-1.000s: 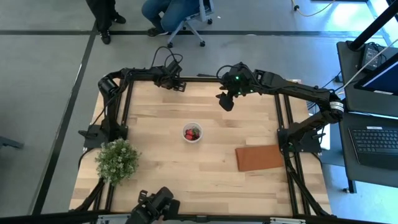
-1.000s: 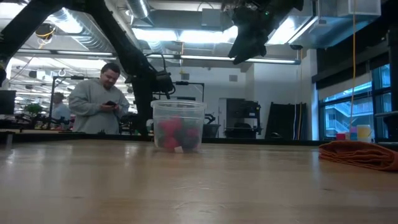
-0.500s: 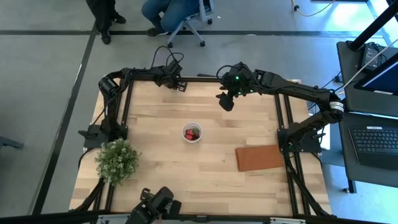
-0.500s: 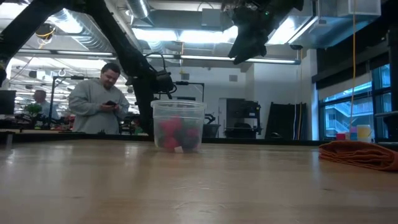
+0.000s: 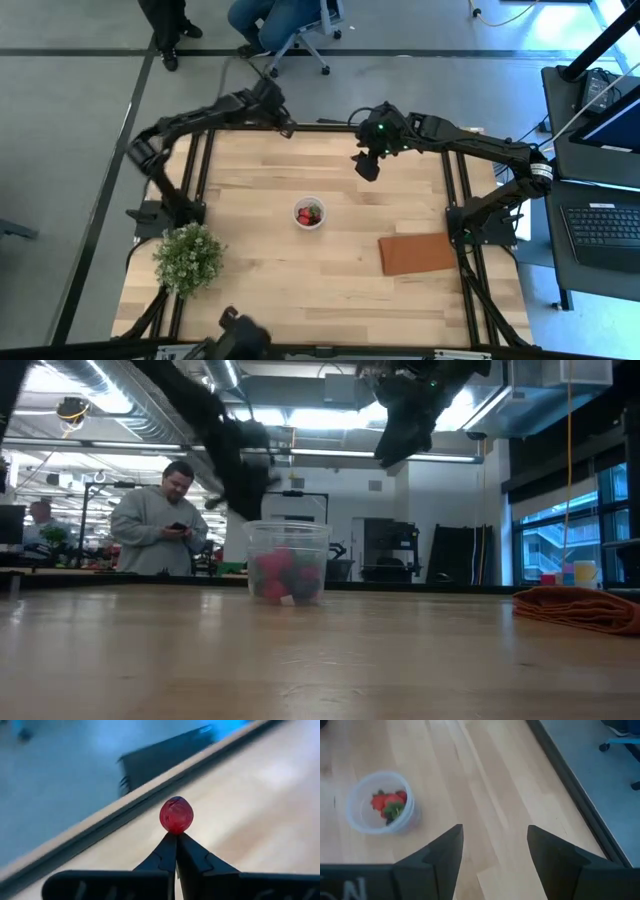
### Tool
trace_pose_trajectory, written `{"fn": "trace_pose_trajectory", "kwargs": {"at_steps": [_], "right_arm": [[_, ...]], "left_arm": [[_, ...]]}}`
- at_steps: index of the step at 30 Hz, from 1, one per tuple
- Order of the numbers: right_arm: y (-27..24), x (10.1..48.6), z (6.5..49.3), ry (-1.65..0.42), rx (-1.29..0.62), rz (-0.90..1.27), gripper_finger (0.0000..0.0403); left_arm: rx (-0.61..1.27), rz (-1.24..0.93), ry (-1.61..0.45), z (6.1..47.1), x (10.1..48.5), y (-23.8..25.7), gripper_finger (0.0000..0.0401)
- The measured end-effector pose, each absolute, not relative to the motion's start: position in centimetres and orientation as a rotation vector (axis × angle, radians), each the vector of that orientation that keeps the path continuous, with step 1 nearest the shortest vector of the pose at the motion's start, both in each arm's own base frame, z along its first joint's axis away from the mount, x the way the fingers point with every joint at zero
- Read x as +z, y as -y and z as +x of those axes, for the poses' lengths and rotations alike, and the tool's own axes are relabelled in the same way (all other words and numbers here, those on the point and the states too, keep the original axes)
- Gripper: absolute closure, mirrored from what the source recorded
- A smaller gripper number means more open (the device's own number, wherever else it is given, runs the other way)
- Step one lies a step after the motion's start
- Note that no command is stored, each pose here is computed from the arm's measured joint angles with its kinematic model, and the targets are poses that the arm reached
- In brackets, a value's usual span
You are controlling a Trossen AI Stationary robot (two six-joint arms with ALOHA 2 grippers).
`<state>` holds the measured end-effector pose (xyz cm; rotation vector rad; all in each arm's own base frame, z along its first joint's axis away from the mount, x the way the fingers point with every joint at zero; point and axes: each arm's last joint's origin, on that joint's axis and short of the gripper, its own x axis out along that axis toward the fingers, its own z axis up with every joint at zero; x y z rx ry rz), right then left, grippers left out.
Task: Pick and placing Produce into tupperware
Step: Put the red cherry into the bin
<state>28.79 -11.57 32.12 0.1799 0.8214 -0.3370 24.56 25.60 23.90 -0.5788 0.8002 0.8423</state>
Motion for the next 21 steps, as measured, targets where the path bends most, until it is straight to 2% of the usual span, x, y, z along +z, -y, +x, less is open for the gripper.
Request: {"fn": "trace_pose_trajectory", "kwargs": {"at_steps": [6, 10, 14, 21], "right_arm": [[11.5, 31.8, 28.4, -0.872, -0.324, 0.166, 0.018], [11.5, 31.8, 28.5, -0.873, -0.317, 0.151, 0.018], [11.5, 31.8, 28.5, -0.873, -0.317, 0.151, 0.018], [11.4, 31.8, 28.4, -0.878, -0.315, 0.152, 0.018]], "left_arm": [[0.594, -0.496, -0.671, 23.2, 32.8, -19.6, 0.04], [0.464, -0.429, -0.599, 23.3, 35.8, -15.1, 0.0401], [0.424, -0.402, -0.596, 24.7, 36.3, -11.5, 0.0401], [0.4, -0.388, -0.696, 29.0, 33.6, -7.5, 0.0401]]}}
